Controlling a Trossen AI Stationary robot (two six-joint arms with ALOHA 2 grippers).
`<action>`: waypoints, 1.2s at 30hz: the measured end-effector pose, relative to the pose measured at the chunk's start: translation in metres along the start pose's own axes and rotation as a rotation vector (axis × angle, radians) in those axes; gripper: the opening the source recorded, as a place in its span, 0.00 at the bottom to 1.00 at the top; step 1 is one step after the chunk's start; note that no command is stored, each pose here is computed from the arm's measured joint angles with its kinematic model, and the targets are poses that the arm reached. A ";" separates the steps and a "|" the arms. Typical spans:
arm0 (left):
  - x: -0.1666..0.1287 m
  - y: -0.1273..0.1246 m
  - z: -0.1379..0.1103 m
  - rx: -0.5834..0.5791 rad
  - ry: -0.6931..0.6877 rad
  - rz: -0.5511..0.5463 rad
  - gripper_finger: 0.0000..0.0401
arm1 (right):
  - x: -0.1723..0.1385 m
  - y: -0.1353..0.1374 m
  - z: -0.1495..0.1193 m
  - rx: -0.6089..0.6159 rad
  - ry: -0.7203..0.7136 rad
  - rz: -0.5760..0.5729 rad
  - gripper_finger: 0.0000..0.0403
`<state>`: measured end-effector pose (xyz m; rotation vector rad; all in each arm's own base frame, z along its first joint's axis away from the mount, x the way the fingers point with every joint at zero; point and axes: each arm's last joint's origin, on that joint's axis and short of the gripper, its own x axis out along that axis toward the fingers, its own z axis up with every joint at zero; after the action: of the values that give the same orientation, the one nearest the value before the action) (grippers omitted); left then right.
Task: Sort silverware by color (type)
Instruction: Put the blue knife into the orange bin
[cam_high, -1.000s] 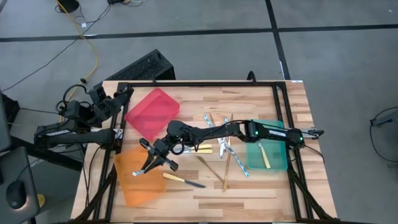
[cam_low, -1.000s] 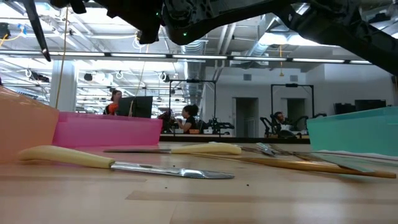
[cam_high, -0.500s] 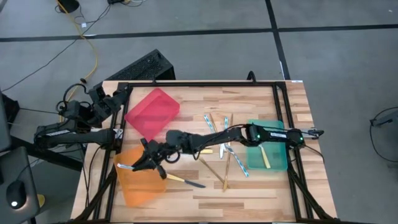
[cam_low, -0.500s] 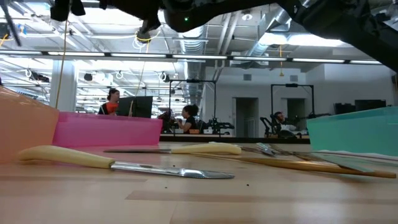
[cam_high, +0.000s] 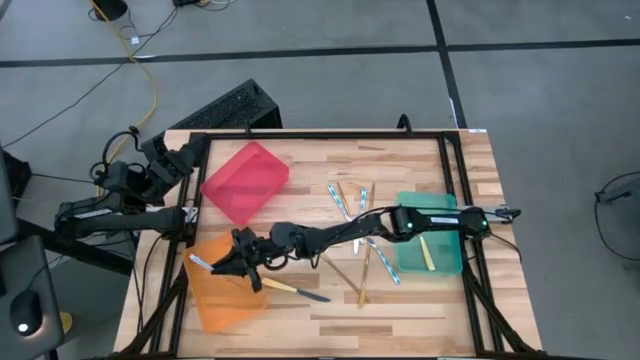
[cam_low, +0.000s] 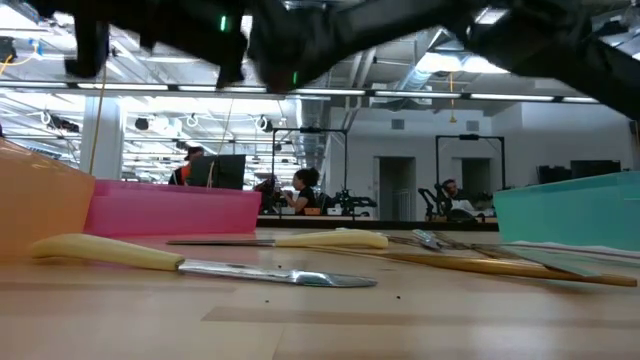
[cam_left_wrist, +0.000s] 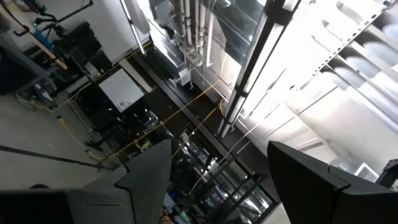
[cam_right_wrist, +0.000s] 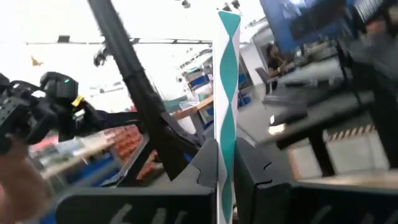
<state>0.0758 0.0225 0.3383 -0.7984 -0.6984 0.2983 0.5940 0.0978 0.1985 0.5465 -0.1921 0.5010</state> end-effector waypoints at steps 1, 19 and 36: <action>0.000 0.000 0.000 0.000 0.000 0.000 0.62 | -0.003 -0.009 -0.006 0.047 -0.012 -0.014 0.08; 0.000 0.000 0.000 0.000 -0.009 0.008 0.62 | -0.015 -0.042 -0.018 0.259 -0.051 -0.124 0.10; 0.000 0.000 0.000 0.000 -0.006 0.006 0.62 | -0.018 -0.052 -0.017 0.205 -0.016 -0.181 0.10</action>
<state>0.0757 0.0227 0.3383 -0.7999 -0.7015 0.3060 0.6053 0.0614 0.1559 0.7608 -0.1051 0.3424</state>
